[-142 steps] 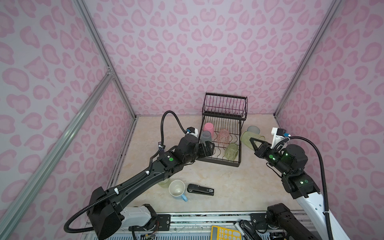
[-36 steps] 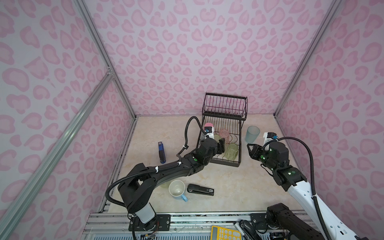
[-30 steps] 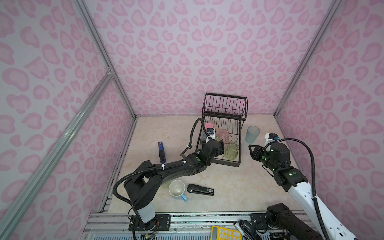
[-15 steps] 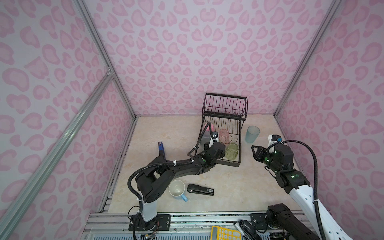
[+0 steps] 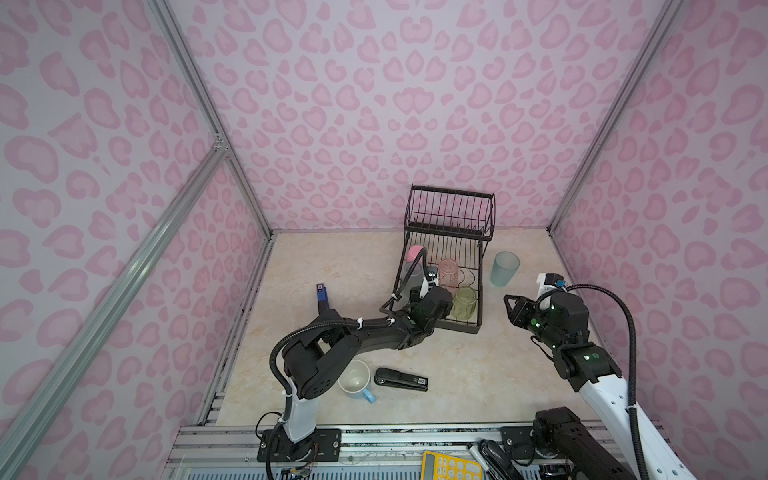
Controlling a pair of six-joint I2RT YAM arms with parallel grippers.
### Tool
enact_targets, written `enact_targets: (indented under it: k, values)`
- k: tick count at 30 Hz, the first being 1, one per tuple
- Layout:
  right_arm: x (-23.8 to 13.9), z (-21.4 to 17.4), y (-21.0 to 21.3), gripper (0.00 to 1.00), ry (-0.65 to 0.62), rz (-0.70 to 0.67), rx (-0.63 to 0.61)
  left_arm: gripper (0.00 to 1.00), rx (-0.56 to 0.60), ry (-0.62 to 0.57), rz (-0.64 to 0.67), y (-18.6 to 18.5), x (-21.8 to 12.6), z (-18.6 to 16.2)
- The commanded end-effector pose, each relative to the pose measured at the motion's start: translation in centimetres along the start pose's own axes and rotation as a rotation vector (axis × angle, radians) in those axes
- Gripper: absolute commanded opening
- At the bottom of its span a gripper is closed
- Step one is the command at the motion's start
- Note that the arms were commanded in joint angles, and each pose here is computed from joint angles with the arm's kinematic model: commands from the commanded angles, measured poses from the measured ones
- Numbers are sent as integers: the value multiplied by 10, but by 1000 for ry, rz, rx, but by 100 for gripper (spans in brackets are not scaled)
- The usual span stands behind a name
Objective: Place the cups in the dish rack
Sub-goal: 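Lower the green cup into the rack with the left gripper while the right withdraws, then open the left gripper and withdraw it from the rack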
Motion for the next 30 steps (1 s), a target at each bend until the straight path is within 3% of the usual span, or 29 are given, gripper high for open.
enact_targets:
  k: [1, 17, 25, 30]
  values:
    - [0, 1, 1, 40, -9, 14, -9, 66, -19, -36, 22, 0, 5, 6]
    - [2, -5, -4, 39, 1, 18, -7, 74, 4, 13, 39, -4, 18, -11]
    - [1, -4, -3, 39, -5, 30, -6, 91, 2, 4, 35, -3, 12, -5]
    - [1, -3, -2, 39, -7, 33, -5, 95, -16, -27, 21, -2, 2, 8]
Point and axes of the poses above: each gripper's point midway between its finger pads, its own x axis out along the fingers, its own y axis along the line the jaws close on, z = x × y, the point moved 7 cm from there along -x, back along the fingers, and after that the axes turned 13 degrees about x, right-handed, at the moved point
